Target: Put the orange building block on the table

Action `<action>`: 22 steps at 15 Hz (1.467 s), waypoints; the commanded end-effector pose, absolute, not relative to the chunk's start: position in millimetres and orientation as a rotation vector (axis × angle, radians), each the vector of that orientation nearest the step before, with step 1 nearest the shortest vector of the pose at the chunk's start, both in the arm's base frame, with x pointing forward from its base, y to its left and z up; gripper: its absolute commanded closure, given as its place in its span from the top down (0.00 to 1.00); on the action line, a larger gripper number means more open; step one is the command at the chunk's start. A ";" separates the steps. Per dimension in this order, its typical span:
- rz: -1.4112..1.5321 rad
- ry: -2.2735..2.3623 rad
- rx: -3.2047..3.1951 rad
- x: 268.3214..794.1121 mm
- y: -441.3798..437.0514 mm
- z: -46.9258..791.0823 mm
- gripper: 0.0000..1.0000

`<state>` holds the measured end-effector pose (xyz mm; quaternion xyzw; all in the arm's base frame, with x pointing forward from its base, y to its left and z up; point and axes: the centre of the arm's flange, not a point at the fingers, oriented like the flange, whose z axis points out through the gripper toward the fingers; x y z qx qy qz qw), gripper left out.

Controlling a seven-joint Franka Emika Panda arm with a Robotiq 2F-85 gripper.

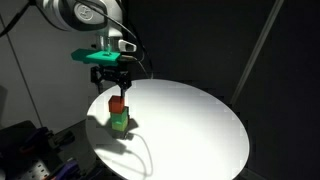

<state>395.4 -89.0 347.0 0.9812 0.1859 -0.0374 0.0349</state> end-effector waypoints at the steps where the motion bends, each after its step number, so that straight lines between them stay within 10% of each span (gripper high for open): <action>1: -0.076 0.631 2.978 398.4 -98.9 346.0 1.00; 22: -0.087 0.676 2.978 405.3 -96.2 331.9 1.00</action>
